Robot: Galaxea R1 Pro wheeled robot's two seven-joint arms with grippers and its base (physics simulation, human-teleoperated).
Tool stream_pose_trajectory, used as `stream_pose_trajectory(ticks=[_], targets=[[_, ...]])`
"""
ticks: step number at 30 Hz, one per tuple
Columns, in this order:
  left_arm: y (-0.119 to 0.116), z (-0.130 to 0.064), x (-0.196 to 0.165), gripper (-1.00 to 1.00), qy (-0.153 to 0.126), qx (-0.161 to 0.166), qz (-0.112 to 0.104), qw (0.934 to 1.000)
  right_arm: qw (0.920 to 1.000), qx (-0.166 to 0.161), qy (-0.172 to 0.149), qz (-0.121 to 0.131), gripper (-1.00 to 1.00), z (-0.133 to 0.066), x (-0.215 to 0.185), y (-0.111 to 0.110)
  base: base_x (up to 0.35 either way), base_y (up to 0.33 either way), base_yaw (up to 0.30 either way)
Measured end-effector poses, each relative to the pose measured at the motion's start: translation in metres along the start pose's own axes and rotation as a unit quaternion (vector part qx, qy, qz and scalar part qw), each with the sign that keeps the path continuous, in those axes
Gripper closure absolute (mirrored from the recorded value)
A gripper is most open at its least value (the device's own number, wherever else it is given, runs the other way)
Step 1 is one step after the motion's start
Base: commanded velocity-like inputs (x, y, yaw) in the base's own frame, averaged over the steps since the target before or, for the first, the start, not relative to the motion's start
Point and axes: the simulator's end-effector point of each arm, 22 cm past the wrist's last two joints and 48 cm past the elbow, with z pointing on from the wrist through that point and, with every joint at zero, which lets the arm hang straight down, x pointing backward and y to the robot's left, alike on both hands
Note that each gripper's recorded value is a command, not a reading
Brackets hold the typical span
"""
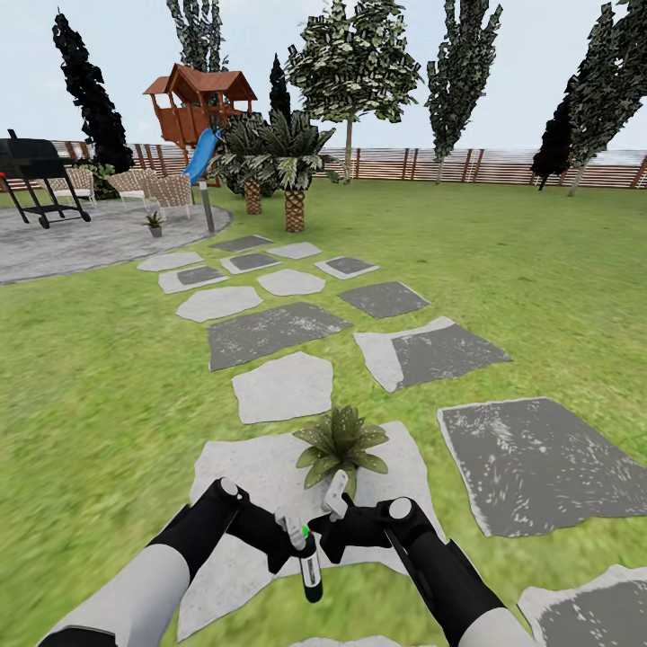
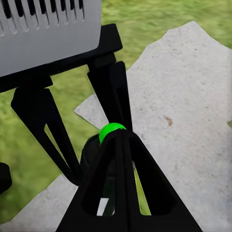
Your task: Pick up the pesticide atomizer in the garden and spray insectifuge to fully cover both potted plants in the garden.
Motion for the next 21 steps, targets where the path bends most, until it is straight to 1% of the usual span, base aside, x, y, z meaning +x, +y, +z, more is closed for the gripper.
stream_pose_trajectory(ticks=[14,15,16,21], targets=[[0.0000,-0.0004,0.0003,1.00,0.000,0.000,0.000,1.0000,1.0000,0.000,0.000,0.000,1.00,0.0000,0.0001,-0.0001,0.000,0.000,0.000],[-0.0004,-0.0005,0.0002,1.00,0.000,0.001,0.000,1.0000,1.0000,0.000,0.000,0.001,1.00,0.0000,0.0003,-0.0002,0.000,0.000,0.000],[-0.0045,-0.0005,0.0002,1.00,0.000,0.011,0.000,0.9999,1.0000,0.001,0.001,0.001,1.00,-0.0004,0.0012,-0.0008,0.000,0.000,0.000],[-0.0051,-0.0007,0.0000,1.00,0.000,0.012,0.000,0.9999,1.0000,0.001,0.001,0.001,1.00,-0.0004,0.0013,-0.0009,0.000,0.000,0.000]])
